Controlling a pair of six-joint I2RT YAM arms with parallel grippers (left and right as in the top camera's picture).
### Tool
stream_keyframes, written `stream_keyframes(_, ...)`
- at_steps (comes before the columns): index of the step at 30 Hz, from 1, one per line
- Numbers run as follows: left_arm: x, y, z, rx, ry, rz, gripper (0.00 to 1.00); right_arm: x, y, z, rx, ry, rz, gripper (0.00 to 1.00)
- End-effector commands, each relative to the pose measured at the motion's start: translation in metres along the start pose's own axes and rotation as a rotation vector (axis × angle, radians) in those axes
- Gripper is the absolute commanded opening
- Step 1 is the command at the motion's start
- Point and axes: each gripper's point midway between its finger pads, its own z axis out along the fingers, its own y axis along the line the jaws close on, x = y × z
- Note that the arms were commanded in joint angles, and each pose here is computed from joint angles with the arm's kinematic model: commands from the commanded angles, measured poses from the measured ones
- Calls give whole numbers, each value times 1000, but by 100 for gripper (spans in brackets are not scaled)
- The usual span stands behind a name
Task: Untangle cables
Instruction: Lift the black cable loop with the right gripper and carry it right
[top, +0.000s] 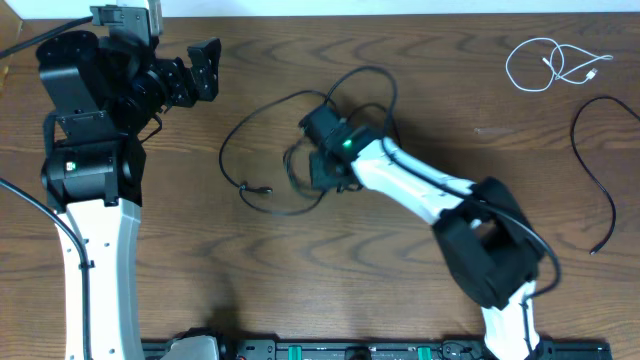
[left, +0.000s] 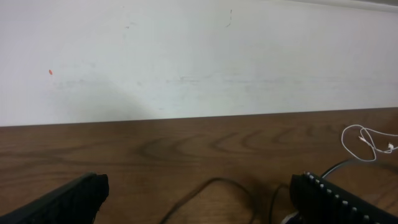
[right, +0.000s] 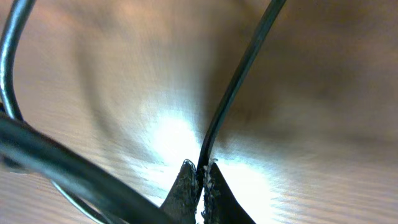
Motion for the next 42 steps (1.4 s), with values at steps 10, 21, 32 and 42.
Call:
stream_keyframes(10, -15, -5, -9, 13, -36, 32, 98, -121, -26, -194, -181, -452, 53, 2)
stream_keyframes(21, -14, -6, -9, 13, -33, 31, 98, -159, -18, -341, -265, -776, -45, 2)
stream_keyframes(32, -14, -6, -9, 13, -33, 30, 98, -178, -62, -443, -84, -991, -35, 1)
stream_keyframes(42, -13, -6, -9, 13, -29, 29, 98, -171, -100, -520, 51, -1126, -23, 1)
